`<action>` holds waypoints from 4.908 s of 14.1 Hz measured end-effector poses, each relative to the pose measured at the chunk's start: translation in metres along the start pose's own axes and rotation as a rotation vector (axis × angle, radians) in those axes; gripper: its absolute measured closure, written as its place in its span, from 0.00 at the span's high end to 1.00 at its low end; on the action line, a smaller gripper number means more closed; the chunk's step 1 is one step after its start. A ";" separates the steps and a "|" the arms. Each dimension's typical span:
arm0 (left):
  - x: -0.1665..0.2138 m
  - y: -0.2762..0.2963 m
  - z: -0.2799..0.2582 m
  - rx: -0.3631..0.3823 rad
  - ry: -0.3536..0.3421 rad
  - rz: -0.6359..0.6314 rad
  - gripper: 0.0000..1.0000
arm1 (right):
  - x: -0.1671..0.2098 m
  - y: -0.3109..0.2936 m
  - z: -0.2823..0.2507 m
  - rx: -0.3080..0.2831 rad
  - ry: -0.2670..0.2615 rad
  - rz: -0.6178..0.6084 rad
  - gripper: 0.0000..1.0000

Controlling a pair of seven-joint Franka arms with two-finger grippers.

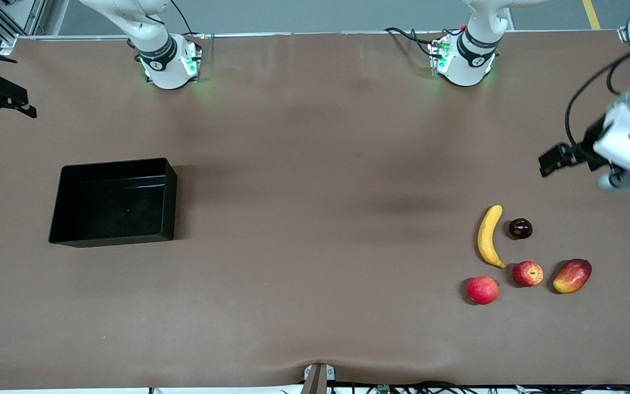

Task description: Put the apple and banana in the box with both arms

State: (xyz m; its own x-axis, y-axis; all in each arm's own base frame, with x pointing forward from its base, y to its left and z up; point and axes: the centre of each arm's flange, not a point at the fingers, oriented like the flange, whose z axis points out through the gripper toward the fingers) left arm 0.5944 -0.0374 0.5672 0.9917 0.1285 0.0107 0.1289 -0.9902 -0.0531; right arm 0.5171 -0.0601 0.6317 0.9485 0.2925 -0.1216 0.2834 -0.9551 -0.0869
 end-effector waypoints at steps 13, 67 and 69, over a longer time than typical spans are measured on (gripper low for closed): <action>0.116 -0.037 0.191 -0.058 0.024 -0.004 1.00 | 0.050 0.053 0.089 0.079 -0.105 -0.201 1.00; 0.143 -0.037 0.239 -0.045 0.097 0.289 0.64 | 0.182 -0.301 0.299 0.214 -0.158 0.360 0.06; 0.134 -0.011 0.204 -0.064 0.094 0.259 0.64 | 0.188 -0.332 0.324 0.229 -0.136 0.387 0.06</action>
State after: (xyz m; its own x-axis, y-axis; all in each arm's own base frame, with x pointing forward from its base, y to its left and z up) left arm 0.7268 0.0018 0.3656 0.9864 -0.1319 0.0982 -0.1323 -0.9912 -0.0028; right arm 0.5557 0.3278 0.3170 0.9469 -0.0646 -0.3151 -0.1401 -0.9646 -0.2235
